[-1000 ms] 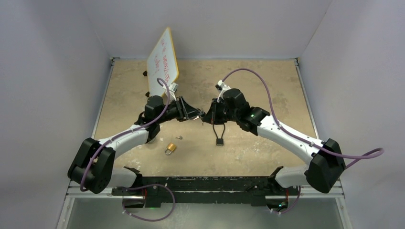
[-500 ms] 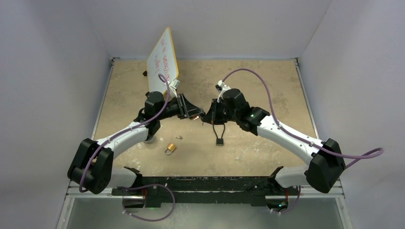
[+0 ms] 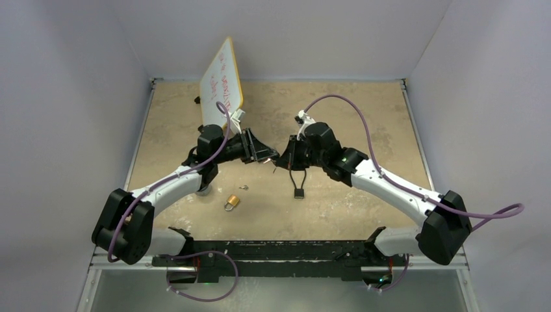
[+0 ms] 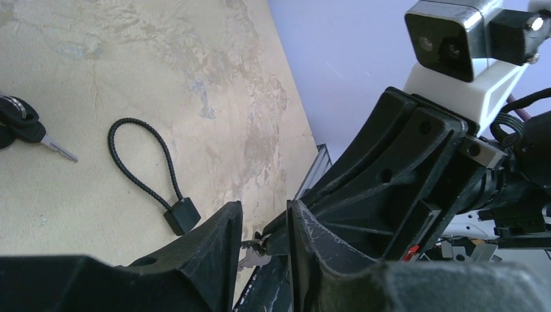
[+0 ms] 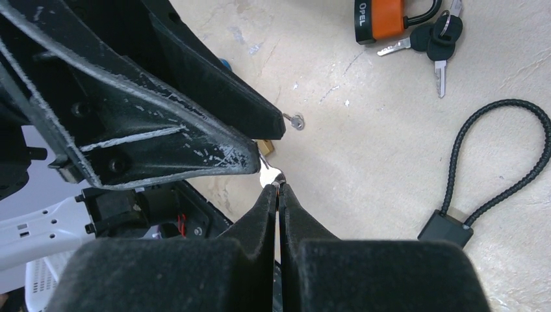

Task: Unlock with the key
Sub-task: Pick up the key from the center of the board.

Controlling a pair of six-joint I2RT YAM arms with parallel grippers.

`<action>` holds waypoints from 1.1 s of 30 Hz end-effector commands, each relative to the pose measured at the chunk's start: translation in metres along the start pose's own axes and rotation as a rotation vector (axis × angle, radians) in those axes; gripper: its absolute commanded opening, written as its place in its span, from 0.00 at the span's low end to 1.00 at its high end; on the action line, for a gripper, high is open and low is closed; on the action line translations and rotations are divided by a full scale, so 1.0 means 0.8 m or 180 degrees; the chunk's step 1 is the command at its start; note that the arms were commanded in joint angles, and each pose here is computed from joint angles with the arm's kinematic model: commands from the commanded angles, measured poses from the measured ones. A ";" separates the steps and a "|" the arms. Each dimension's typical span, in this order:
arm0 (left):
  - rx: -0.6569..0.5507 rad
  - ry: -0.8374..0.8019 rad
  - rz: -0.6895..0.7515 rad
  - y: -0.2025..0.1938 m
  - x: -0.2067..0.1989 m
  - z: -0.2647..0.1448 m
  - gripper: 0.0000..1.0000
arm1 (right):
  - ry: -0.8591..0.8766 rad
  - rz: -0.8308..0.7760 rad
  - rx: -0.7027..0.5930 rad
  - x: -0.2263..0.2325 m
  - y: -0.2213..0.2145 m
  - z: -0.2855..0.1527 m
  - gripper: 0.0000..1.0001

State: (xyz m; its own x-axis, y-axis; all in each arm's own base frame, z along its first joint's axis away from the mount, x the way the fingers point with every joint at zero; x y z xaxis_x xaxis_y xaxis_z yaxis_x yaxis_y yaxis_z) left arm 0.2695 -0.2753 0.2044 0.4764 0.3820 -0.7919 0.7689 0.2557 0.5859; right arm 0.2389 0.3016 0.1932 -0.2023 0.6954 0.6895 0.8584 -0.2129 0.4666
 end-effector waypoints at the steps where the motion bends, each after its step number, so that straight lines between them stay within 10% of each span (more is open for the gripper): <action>1: -0.0038 0.0004 0.0040 0.006 -0.007 -0.001 0.34 | 0.0211 0.0012 -0.0234 0.021 0.016 -0.011 0.00; 12: -0.0106 0.0079 -0.0012 0.010 -0.004 -0.002 0.48 | 0.0217 0.0042 -0.0217 0.015 0.009 -0.012 0.00; 25: -0.0123 0.0016 -0.0139 0.004 -0.004 -0.003 0.24 | 0.0239 0.0124 -0.0249 0.017 0.014 -0.001 0.00; 30: -0.0169 -0.0043 -0.0077 0.009 -0.009 -0.003 0.00 | 0.0280 0.0179 -0.0164 0.019 0.007 0.000 0.01; 33: -0.0244 -0.0121 0.0102 0.018 -0.019 -0.006 0.00 | 0.0321 0.0225 -0.0140 0.022 0.004 -0.006 0.33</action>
State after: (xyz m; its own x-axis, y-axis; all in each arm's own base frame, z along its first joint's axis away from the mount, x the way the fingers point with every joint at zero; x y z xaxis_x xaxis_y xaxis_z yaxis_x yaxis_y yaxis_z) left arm 0.2699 -0.2736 0.2012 0.4151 0.3848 -0.8244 0.7903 0.2965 0.5363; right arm 0.2390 0.3058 0.1992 -0.1809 0.6433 0.7439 0.8512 -0.2765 0.4460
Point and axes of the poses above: each gripper's point midway between its finger pads, its own z axis out along the fingers, its own x axis along the line the jaws close on, y = z × x, the point moved 1 cm from there along -z, back along the fingers, and after that the axes turned 8 degrees about z, right-handed, at the moved point
